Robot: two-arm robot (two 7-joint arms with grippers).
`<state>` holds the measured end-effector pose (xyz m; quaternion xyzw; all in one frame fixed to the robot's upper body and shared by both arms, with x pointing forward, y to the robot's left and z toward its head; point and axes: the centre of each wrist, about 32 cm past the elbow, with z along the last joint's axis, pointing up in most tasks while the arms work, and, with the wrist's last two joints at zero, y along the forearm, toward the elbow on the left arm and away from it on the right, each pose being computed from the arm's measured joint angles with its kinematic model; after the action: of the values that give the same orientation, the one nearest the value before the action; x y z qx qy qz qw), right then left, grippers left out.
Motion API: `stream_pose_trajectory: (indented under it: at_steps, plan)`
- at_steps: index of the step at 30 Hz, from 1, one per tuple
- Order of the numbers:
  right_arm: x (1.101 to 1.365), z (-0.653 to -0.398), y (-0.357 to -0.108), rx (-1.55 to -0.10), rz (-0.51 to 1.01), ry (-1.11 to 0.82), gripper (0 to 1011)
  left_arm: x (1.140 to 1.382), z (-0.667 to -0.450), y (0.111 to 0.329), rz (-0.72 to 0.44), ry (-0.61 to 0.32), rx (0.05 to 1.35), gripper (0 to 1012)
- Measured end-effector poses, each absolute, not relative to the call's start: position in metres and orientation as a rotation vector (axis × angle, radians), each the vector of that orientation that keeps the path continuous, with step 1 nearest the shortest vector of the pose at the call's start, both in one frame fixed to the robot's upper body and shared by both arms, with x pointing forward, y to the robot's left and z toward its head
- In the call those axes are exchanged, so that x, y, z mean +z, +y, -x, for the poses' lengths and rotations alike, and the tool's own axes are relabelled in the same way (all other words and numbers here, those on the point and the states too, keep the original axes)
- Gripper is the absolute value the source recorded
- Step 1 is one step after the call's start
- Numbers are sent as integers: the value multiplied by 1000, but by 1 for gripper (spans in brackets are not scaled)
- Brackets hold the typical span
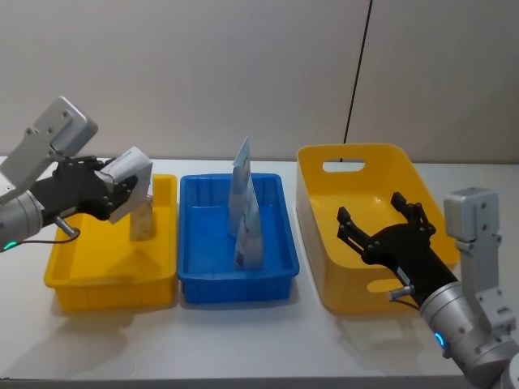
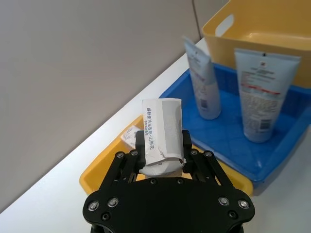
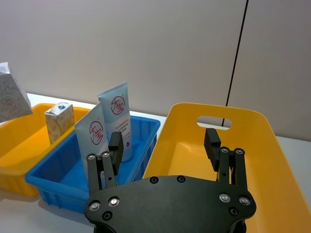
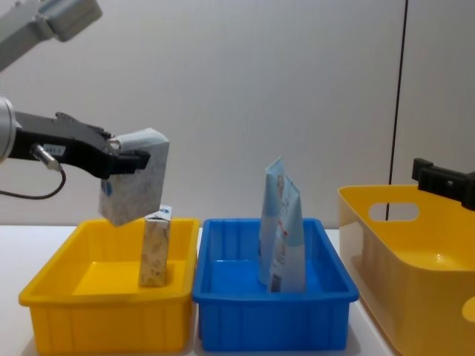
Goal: Bimanual collaborative sorting of washing and personal care products
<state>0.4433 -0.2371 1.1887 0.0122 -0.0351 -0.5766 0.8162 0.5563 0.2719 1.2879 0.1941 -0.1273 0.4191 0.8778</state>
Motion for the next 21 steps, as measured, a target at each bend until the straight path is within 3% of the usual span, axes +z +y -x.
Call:
stream_pose_trajectory:
  at_steps: [21]
  plan:
    - [1189, -443, -237, -1229, -26, -75, 1002, 1311, -550, 274, -270, -271, 575, 360]
